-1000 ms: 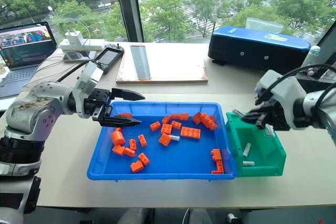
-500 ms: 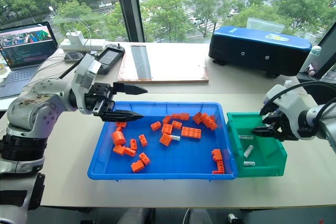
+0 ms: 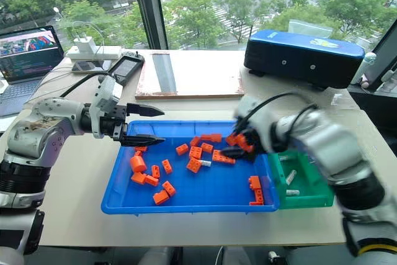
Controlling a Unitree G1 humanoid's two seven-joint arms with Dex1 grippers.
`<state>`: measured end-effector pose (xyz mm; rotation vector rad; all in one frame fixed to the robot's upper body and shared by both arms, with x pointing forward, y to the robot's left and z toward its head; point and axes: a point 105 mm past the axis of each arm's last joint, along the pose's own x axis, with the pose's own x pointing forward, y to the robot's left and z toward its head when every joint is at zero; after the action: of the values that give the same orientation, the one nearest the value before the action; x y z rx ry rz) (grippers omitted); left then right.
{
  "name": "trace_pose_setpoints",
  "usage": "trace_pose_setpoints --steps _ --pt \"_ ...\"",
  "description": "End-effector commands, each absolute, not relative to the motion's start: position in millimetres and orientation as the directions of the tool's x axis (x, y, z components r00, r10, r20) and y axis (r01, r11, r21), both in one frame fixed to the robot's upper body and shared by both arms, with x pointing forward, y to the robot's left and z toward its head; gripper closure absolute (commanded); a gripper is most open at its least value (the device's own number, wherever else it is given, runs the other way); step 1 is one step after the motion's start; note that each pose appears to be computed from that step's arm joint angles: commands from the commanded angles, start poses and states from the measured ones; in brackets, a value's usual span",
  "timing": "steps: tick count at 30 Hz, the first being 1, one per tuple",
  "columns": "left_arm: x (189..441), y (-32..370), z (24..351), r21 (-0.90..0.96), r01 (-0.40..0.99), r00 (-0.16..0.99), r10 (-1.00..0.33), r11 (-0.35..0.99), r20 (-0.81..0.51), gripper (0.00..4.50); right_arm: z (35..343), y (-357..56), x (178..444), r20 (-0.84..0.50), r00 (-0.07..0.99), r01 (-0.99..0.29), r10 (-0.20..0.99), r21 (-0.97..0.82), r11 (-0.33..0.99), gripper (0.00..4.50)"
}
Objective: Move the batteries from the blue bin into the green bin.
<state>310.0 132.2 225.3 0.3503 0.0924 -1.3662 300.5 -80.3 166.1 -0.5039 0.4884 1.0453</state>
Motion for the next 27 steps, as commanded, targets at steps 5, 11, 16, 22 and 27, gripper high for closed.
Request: trace_pose_setpoints --steps 5,11,16,22,27 --pt "304 135 236 0.242 0.958 0.219 -0.939 0.156 -0.263 0.0 157 -53 291 -0.613 0.439 -0.897 0.656 -0.338 0.285 0.11" --pt "305 135 236 0.237 0.959 0.217 -0.938 0.153 -0.271 0.0 151 -45 288 -0.608 0.451 -0.889 0.654 -0.372 0.267 0.11" --pt "305 134 236 0.234 0.961 0.209 -0.937 0.145 -0.279 0.0 143 -43 294 -0.589 0.514 -0.855 0.623 -0.413 0.315 0.11" --pt "305 135 236 0.232 0.963 0.204 -0.936 0.138 -0.288 0.0 136 -38 292 -0.581 0.525 -0.85 0.622 -0.399 0.345 0.11" --pt "305 135 236 0.231 0.964 0.202 -0.935 0.136 -0.293 0.0 136 -39 293 -0.581 0.536 -0.843 0.612 -0.401 0.358 0.11"
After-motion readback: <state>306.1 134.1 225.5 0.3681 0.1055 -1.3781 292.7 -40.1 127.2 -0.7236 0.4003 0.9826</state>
